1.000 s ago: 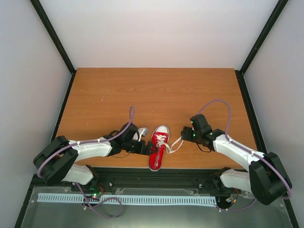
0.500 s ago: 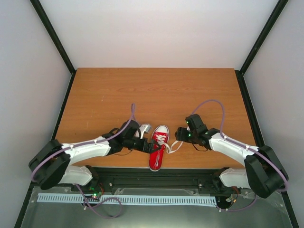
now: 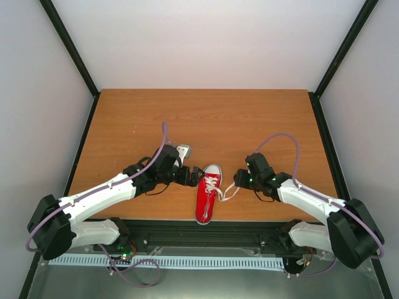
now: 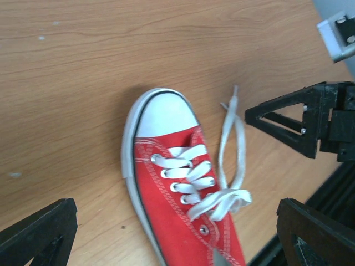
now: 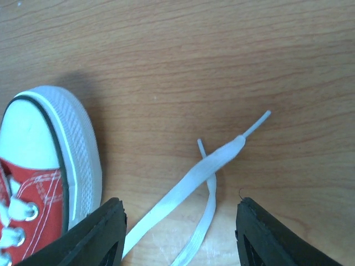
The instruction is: Tie the shoes
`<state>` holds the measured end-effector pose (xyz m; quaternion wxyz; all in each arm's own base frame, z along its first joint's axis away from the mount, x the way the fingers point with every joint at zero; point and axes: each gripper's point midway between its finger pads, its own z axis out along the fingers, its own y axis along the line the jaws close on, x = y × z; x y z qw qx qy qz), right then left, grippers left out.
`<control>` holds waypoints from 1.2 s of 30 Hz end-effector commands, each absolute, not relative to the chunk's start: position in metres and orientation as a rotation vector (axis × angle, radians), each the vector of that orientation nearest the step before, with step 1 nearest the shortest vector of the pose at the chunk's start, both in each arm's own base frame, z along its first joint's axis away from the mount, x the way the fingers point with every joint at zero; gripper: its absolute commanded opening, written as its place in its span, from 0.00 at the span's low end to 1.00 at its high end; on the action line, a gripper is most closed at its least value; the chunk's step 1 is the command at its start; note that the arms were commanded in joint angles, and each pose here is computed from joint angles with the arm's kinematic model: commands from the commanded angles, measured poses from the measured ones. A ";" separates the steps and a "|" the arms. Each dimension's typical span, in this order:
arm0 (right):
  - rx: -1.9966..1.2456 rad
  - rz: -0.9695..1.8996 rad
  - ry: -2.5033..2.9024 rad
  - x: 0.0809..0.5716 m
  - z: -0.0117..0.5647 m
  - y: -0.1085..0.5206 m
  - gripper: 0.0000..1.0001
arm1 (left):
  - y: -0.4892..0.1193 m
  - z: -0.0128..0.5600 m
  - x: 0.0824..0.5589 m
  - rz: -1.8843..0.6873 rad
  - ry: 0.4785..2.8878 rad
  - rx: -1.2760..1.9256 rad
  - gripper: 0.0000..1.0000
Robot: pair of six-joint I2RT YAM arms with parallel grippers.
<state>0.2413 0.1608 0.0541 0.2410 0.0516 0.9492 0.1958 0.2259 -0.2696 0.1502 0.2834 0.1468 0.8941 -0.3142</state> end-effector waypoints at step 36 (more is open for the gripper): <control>0.123 0.459 1.978 0.309 0.233 0.146 0.03 | -0.273 0.216 0.243 -0.899 1.997 0.442 1.00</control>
